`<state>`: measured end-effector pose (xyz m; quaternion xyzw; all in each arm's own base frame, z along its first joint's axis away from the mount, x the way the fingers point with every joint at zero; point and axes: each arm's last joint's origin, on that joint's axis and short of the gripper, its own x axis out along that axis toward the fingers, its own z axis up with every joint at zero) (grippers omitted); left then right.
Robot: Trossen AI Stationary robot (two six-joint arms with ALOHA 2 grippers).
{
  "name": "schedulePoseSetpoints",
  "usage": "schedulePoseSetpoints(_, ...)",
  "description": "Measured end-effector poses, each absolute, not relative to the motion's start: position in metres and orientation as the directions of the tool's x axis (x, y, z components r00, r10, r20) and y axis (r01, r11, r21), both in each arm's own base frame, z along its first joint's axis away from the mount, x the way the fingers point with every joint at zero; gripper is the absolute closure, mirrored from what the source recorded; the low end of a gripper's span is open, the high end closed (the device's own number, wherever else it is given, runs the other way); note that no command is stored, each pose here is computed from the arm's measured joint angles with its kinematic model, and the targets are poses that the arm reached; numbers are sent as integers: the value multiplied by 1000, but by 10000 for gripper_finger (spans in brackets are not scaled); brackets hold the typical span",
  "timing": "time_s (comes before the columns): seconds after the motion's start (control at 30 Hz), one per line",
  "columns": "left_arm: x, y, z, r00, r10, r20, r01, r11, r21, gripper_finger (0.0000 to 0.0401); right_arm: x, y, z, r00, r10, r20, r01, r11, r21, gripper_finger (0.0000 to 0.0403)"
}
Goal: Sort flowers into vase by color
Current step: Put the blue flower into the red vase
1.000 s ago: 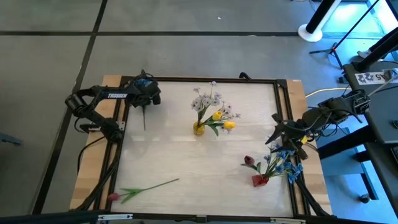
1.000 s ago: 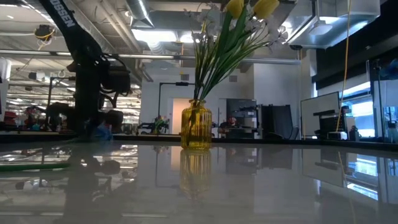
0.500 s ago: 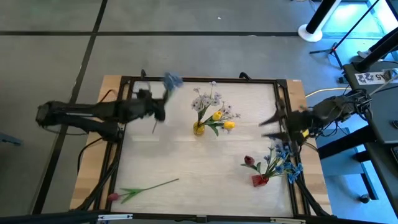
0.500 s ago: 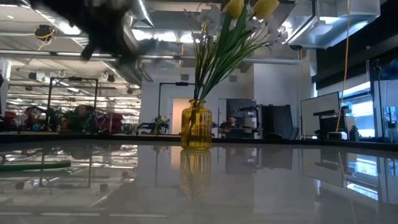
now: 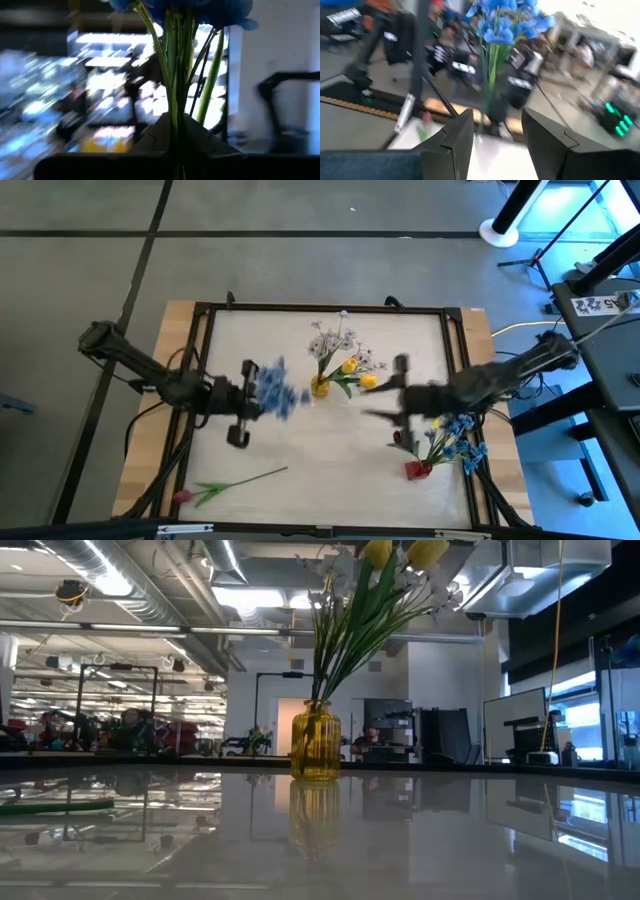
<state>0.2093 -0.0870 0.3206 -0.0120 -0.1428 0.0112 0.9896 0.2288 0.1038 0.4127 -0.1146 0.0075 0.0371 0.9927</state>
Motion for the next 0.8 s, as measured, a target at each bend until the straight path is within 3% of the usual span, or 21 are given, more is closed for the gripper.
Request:
schedulePoseSetpoints(0.1,222,-99,316,927,-71,370,61,997,37,384,258,121,403,988,150,38,-135,958,-251,235)
schedulePoseSetpoints(0.2,236,-106,305,911,-73,407,47,996,72,384,279,131,394,983,163,81,-137,956,-258,235)
schedulePoseSetpoints(0.5,279,-120,284,933,-47,356,14,995,94,384,317,133,389,987,159,30,-146,955,-258,228)
schedulePoseSetpoints(0.8,295,-129,272,948,-22,319,-10,995,99,384,321,131,379,993,108,-47,-116,967,-227,118)
